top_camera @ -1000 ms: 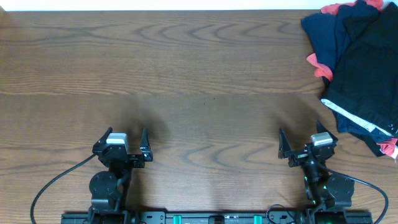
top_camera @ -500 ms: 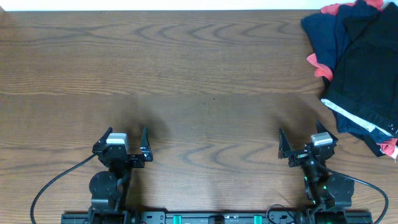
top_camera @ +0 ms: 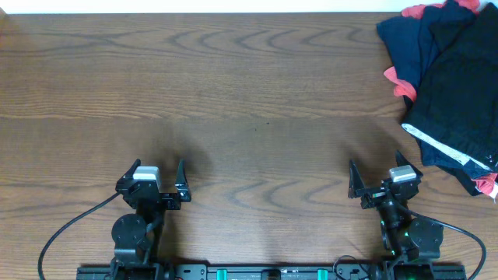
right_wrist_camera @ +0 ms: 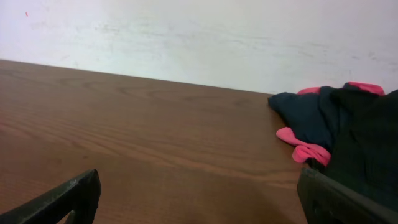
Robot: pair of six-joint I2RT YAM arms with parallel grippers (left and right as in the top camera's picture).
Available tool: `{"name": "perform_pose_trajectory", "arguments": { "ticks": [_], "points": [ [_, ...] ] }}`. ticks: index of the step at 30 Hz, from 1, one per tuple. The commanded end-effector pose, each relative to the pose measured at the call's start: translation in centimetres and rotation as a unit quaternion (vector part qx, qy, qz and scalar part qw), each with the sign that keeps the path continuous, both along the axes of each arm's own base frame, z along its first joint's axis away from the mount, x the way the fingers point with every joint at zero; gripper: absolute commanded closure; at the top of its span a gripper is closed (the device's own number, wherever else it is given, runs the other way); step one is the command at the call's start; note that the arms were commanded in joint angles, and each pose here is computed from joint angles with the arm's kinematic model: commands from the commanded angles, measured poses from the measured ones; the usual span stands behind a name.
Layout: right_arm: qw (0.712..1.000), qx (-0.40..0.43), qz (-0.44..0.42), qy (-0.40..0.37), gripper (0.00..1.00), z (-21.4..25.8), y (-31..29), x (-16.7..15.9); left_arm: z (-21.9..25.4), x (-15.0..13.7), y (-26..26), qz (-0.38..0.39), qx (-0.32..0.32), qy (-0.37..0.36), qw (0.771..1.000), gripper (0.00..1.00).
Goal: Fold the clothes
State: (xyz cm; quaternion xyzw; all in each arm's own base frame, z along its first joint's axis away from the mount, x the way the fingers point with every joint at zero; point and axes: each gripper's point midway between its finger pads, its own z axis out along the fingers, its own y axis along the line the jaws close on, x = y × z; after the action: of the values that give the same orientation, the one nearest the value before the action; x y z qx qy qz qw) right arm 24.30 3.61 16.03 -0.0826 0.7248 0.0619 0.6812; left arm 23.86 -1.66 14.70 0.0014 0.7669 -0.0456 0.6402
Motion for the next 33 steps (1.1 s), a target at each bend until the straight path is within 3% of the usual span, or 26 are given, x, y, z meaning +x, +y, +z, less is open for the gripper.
{"name": "perform_pose_trajectory", "arguments": {
  "ticks": [1,13,18,25,33],
  "points": [
    [1.0,-0.002,0.003,0.0,0.01,0.0,0.2,-0.1,-1.4,-0.1,0.1,0.003,0.0,0.023,1.0,0.02],
    [1.0,0.01,0.011,0.006,0.01,-0.1,0.4,-0.1,-0.7,0.0,-0.7,-0.02,0.004,0.008,1.0,0.02],
    [0.998,0.048,0.01,-0.047,0.01,2.8,0.4,-0.1,-0.3,0.0,-0.9,-0.024,-0.013,0.001,1.0,0.02],
    [0.991,0.119,0.001,-0.055,0.01,5.3,-0.1,0.1,1.3,0.4,-1.2,-0.027,-0.037,0.028,0.999,0.02],
    [0.993,0.115,-0.012,-0.015,0.01,10.9,-0.7,2.4,5.7,3.6,-1.8,-0.034,-0.034,0.124,0.991,0.02]
  ]
}}
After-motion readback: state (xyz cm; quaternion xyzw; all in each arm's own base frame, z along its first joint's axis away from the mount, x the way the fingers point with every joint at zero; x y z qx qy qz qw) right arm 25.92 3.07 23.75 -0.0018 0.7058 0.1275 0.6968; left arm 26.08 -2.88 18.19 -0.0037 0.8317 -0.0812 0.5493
